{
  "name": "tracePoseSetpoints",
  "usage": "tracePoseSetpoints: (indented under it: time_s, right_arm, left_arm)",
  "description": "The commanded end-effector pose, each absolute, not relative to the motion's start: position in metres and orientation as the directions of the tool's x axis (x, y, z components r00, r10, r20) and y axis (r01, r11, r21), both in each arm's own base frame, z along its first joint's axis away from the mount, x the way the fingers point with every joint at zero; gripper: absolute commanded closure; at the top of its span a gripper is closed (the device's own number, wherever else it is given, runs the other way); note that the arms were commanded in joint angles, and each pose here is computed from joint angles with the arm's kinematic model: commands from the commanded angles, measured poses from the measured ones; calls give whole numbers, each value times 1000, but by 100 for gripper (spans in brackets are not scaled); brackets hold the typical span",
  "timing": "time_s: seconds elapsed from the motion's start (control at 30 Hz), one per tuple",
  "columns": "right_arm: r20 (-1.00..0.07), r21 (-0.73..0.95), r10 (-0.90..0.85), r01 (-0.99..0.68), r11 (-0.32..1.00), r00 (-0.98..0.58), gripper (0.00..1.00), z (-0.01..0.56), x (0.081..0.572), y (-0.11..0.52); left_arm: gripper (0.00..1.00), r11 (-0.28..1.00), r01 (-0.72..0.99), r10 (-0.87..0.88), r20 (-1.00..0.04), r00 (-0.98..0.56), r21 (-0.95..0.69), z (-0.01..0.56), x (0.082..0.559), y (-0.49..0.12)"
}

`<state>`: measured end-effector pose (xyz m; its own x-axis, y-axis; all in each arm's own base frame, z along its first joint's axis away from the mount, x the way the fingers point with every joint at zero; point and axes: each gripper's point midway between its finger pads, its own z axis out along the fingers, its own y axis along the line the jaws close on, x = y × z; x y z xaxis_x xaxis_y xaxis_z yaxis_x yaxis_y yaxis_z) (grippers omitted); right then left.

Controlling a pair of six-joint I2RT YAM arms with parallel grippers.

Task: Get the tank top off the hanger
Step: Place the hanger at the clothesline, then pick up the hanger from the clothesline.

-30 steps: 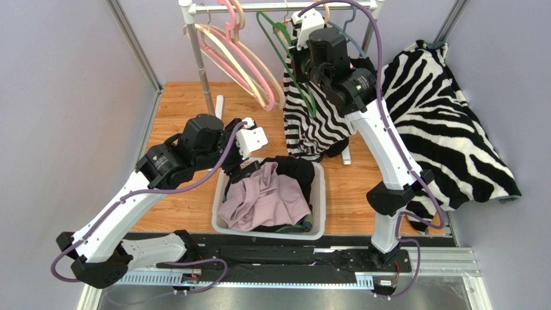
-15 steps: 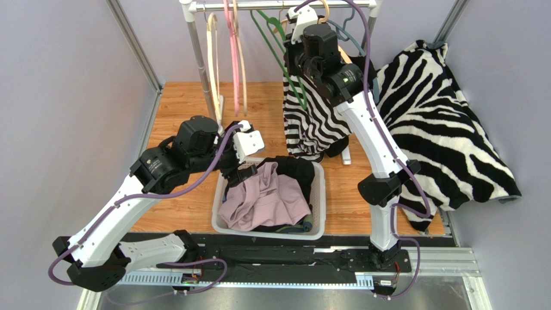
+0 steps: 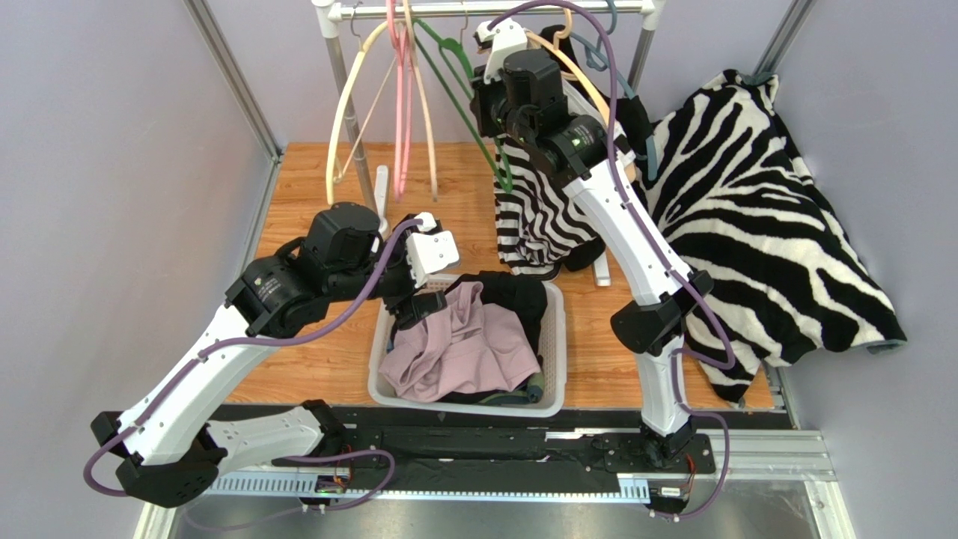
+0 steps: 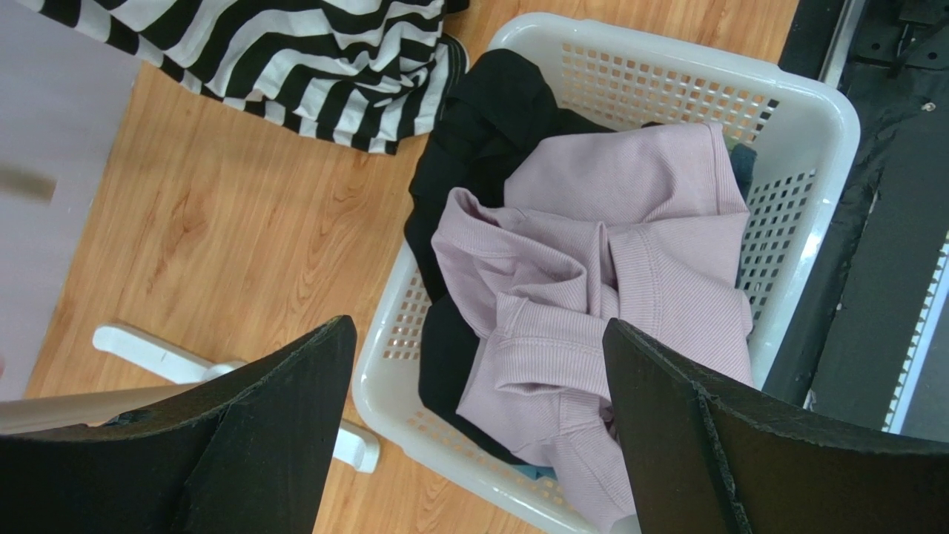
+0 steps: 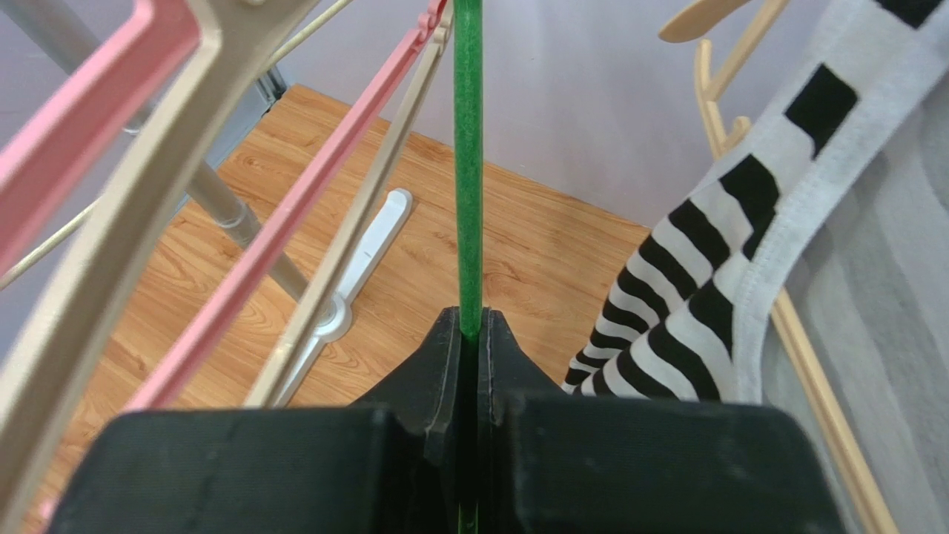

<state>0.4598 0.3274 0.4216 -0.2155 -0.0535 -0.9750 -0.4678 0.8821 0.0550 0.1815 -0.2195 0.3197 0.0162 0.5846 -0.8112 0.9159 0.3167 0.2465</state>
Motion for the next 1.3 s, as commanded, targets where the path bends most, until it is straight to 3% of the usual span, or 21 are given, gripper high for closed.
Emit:
tracePoseSetpoints:
  time_s: [0.0,0.37,0.4,0.5,0.7,1.0,1.27]
  right_arm:
    - [-990,80,12,-490,868,-140,100,448,456,348]
    - [-988,29,-58,-532,846,-146,98,437,440,365]
    - [-988,29,-57,-531,847,-145,79,441,436,360]
    - [-991,26,-47,-533,846,-123,48,459,421,347]
    - [-996,26,-24,-533,846,-87,25,496,397,307]
    - [-996,32,-12,-486,873,-86,9,513,378,238]
    - [-991,33,-28,-451,892,-127,8,495,381,208]
  left_arm:
    - [10,316,916,548,-836,37,248,335,181,-224]
    - [9,329,910,562,-826,26,253,327,185,-223]
    - [9,331,909,562,-827,24,252,327,186,-223]
    - [9,335,908,561,-827,22,252,328,186,-223]
    - [9,357,894,572,-820,18,269,327,189,-217]
    - [9,363,891,577,-816,16,274,325,188,-213]
    - [9,362,893,575,-818,11,267,325,186,-212]
